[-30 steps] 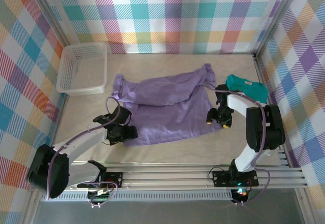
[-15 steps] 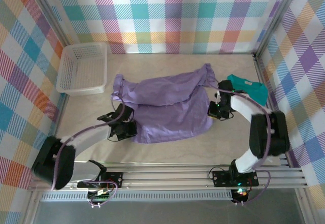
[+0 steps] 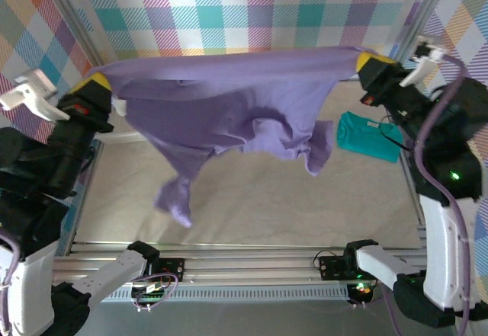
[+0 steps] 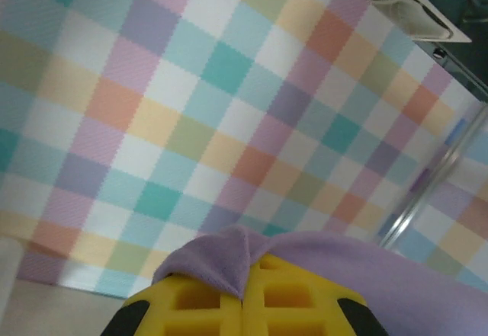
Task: Fold the inside-out t-shirt
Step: Flatten out the T-shirt at the center of the table.
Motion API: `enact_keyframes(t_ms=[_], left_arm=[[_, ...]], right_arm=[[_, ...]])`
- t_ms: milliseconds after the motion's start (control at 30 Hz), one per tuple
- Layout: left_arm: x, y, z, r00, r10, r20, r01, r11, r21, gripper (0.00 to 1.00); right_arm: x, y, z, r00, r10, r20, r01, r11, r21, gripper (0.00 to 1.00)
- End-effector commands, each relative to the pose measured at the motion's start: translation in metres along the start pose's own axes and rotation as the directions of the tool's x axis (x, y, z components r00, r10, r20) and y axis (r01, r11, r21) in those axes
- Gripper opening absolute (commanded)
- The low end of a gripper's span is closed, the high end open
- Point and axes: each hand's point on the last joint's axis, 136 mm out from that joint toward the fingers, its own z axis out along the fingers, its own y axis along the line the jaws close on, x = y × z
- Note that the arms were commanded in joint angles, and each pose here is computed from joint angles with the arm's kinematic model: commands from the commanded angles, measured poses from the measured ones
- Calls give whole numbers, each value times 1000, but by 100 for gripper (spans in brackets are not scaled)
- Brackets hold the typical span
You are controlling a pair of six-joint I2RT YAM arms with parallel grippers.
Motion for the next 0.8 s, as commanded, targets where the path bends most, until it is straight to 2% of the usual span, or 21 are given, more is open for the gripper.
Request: enact_keyframes(t_ms=[0,133,233,300,400,467,600,667,767], left_arm=[[63,37,48,959,145,-242,-192,965,-181,0],[93,58,90,933,145,-329,-230,944,-235,0],[109,83,140,933,77,-351,-178,947,-267,0],[110,96,180,934,51,-353,-159,945,-285,0],[83,89,223,952,53,-302,-133,958,-252,0],[46,69,226,974,62,-218,-106,975,-195,0],[-29,29,197,997,79,3,-79,994,-82,0],[-40,20,182,997,74,29,-72,996,-59,0],[-31,19,166,998,66,-8,-66,996,-53,0]], right_arm=[[19,-20,7,995,2,-99,6,996,87,0],[31,-40,27,991,-5,-136,25,990,141,0],[40,-68,68,989,-24,-143,51,982,184,0],[37,-80,106,990,-48,-132,71,982,172,0],[12,-89,158,993,-89,-74,100,984,151,0],[-18,-86,167,994,-112,-1,111,982,152,0],[-80,-55,149,964,-206,165,186,974,129,0],[-96,-45,138,952,-229,202,207,970,125,0],[-91,-39,131,958,-225,176,209,972,106,0]])
